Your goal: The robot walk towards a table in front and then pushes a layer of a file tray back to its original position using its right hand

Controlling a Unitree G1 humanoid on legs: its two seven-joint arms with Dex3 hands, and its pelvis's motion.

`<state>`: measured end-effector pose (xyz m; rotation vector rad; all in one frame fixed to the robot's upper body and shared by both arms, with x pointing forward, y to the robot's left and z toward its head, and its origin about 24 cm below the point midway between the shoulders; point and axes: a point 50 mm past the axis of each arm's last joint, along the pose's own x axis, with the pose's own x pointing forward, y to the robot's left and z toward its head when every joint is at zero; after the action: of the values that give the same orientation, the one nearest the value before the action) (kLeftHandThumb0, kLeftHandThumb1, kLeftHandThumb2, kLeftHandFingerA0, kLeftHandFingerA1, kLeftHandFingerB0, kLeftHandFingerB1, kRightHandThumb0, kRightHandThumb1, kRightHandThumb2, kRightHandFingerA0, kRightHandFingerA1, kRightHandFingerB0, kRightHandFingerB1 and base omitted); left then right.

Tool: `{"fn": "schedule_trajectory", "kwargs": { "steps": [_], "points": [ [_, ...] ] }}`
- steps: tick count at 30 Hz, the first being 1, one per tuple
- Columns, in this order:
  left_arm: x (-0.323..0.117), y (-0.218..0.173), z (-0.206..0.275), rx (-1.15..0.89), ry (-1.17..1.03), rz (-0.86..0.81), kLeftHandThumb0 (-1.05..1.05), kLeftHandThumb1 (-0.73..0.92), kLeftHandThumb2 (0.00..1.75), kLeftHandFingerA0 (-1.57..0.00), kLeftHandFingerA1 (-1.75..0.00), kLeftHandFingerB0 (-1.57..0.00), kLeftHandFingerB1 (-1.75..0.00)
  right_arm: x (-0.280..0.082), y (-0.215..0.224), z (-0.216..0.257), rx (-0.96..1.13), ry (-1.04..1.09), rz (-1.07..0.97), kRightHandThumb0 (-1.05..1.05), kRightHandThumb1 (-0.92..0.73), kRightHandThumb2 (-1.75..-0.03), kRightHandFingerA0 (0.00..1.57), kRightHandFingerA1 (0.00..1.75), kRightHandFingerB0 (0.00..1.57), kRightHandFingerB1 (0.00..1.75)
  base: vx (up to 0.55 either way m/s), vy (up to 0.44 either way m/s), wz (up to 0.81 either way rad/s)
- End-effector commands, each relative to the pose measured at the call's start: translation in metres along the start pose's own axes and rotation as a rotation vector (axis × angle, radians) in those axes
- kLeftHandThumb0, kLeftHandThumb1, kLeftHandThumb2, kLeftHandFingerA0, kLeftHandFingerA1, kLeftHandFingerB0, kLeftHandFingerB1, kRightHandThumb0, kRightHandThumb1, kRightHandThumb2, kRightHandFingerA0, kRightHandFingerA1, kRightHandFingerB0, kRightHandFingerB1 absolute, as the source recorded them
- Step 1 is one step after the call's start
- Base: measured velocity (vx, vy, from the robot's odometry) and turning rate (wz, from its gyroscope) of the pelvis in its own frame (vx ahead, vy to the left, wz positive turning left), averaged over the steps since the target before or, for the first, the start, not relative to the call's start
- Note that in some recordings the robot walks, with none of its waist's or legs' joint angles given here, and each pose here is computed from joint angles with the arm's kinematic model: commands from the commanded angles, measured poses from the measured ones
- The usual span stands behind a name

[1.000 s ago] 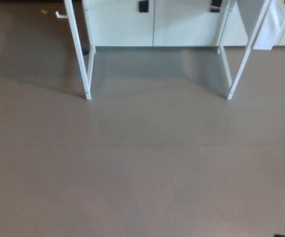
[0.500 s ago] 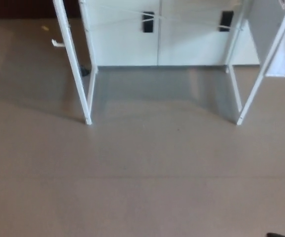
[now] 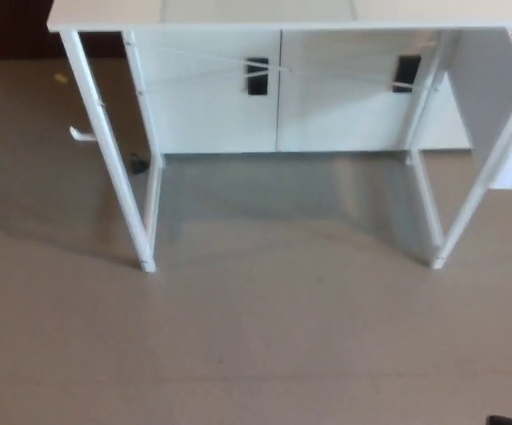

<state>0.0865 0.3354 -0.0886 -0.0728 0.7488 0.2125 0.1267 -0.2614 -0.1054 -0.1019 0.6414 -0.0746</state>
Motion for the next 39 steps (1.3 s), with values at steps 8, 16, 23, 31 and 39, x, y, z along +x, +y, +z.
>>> {"fn": "schedule_trajectory", "kwargs": {
  "steps": [8, 16, 23, 31, 39],
  "points": [
    [-0.0019, 0.0043, -0.0002, 0.038, -0.001, 0.014, -0.23, 0.51, 0.55, -0.64, -0.53, -0.4, -0.4, -0.0019, -0.0041, -0.0017, -0.021, 0.007, -0.011, -0.35, -0.47, -0.68, 0.6, 0.54, 0.39, 0.47, 0.35, 0.053, 0.1],
    [-0.0028, 0.0048, 0.0, 0.036, 0.0, 0.004, -0.31, 0.45, 0.65, -0.55, -0.57, -0.36, -0.46, -0.0021, -0.0034, -0.0023, -0.025, 0.007, -0.008, -0.36, -0.46, -0.69, 0.59, 0.55, 0.4, 0.48, 0.44, -0.091, 0.29],
    [-0.0017, 0.0065, -0.0003, 0.031, 0.008, 0.01, -0.3, 0.45, 0.65, -0.58, -0.57, -0.37, -0.46, -0.0023, -0.0029, -0.0027, -0.037, 0.006, 0.001, -0.36, -0.47, -0.69, 0.59, 0.55, 0.39, 0.47, 0.28, -0.007, -0.12],
    [-0.0016, 0.0061, 0.0011, 0.036, 0.007, 0.009, -0.36, 0.42, 0.66, -0.56, -0.57, -0.37, -0.47, -0.0019, -0.0024, -0.0023, -0.047, 0.008, -0.01, -0.36, -0.46, -0.69, 0.61, 0.55, 0.41, 0.48, 0.32, 0.241, -0.09],
    [-0.0009, 0.0073, 0.0042, 0.035, 0.002, 0.01, -0.32, 0.44, 0.66, -0.57, -0.57, -0.37, -0.47, 0.0, -0.0011, -0.0016, -0.053, 0.007, -0.006, -0.38, -0.45, -0.7, 0.63, 0.57, 0.42, 0.49, 0.2, 0.029, 0.07]
  ]
}}
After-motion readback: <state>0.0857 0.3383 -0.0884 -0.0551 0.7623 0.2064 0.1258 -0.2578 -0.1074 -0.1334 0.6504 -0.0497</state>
